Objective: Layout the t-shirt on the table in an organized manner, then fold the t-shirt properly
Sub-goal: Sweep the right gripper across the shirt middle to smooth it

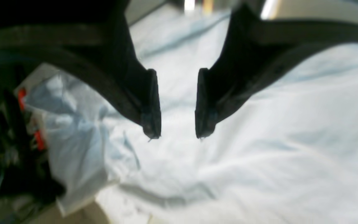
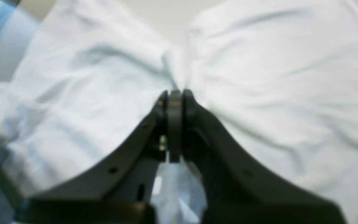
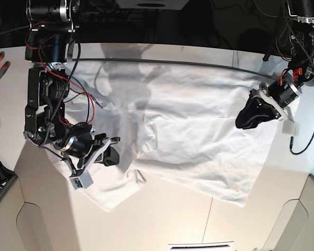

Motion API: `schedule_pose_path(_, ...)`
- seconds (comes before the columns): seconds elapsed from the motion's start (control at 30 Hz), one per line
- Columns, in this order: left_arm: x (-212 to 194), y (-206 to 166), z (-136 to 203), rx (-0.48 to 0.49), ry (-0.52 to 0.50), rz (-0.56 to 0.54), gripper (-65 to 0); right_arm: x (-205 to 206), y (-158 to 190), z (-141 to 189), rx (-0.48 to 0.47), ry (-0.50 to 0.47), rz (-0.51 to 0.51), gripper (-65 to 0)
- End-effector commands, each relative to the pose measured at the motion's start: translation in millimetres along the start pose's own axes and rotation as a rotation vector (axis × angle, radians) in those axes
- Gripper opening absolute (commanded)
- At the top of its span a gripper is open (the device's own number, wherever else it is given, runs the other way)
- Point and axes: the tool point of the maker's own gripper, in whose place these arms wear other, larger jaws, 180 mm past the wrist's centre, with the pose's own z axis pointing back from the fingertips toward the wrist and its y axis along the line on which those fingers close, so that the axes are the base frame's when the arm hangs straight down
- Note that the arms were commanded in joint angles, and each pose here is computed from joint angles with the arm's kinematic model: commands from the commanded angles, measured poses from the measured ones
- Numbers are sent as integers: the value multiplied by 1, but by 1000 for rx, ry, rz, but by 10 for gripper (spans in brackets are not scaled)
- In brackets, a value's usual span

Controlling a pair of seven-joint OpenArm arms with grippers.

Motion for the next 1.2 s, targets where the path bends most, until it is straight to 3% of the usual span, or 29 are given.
schedule_pose_path(0.0,25,1,6,-10,-68,-11,-426,14,10,7,25,-56,20,-650)
schedule_pose_path(0.33,57,24,38,36,-158,63,-426,-72,92,1,192,106,81,-650)
schedule_pose_path(0.5,59,26,40,44,-166,63,-426,-91,126,-4,270,162,134,-650)
schedule_pose_path(0.7,58,26,40,44,-159,63,-426,-95,133,-5,287,175,152,-650)
schedule_pose_path(0.9,58,26,40,44,-160,63,-426,-102,121,-7,227,210,206,-650)
schedule_pose_path(0.93,58,26,40,44,-160,63,-426,-102,121,-7,224,212,209,-620)
schedule_pose_path(1.0,58,26,40,44,-160,63,-426,-102,121,-7,225,211,208,-472)
schedule_pose_path(1.03,58,26,40,44,-160,63,-426,-102,121,-7,226,211,206,-435)
schedule_pose_path(1.17,58,26,40,44,-160,63,-426,-108,129,-4,266,220,167,-429)
